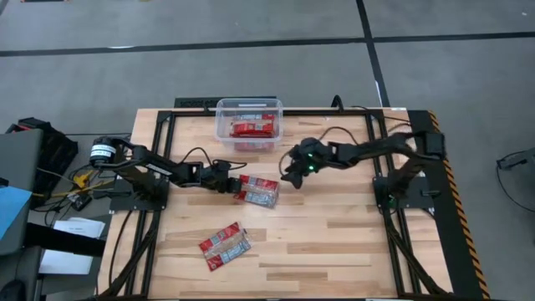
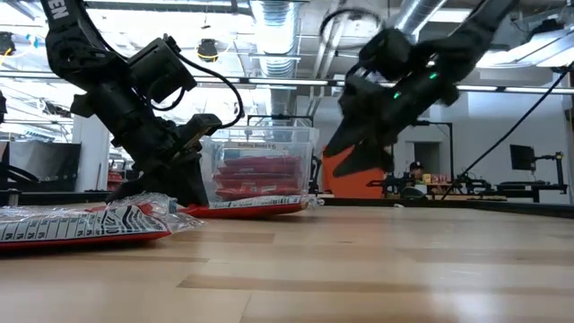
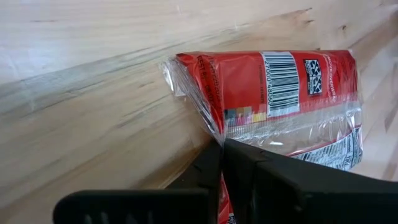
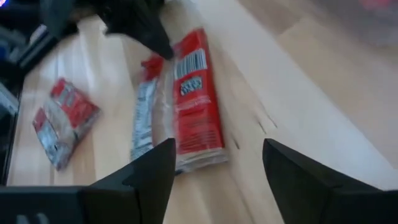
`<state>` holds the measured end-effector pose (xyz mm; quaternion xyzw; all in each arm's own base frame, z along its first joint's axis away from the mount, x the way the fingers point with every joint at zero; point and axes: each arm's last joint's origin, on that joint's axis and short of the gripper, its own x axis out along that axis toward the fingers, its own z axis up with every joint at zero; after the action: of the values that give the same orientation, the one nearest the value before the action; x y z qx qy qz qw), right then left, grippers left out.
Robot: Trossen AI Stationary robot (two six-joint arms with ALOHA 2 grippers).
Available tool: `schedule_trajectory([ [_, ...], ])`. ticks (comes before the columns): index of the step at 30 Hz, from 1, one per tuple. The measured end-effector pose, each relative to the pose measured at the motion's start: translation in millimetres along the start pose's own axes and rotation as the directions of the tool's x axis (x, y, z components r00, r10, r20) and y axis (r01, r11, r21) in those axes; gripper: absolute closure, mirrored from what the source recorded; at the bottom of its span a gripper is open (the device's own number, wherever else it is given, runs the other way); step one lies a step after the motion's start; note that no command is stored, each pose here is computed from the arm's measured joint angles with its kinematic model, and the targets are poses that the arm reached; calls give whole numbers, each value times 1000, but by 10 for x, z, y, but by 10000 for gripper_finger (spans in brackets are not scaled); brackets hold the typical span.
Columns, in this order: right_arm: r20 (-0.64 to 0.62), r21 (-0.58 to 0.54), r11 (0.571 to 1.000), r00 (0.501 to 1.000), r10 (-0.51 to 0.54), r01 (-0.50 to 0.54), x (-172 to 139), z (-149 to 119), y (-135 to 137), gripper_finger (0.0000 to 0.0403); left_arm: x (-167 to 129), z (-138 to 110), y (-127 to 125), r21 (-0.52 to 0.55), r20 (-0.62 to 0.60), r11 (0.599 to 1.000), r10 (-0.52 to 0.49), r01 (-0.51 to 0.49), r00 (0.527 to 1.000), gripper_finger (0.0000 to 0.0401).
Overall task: Sort popcorn bags into baskets
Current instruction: Put the red popcorn bag into the transparent bin
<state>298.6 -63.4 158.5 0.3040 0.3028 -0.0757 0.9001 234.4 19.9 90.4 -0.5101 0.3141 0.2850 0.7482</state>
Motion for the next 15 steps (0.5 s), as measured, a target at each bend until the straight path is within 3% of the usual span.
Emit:
schedule_trajectory([
  [6, -95, 17, 998, 993, 70, -68, 439, 258, -107, 99, 0, -2, 1, 7, 4, 1000, 1, -1, 1000, 401],
  [15, -350, -56, 998, 937, -7, -14, 877, 396, -78, 85, -1, 4, 3, 20, 30, 1000, 10, -11, 1000, 401],
])
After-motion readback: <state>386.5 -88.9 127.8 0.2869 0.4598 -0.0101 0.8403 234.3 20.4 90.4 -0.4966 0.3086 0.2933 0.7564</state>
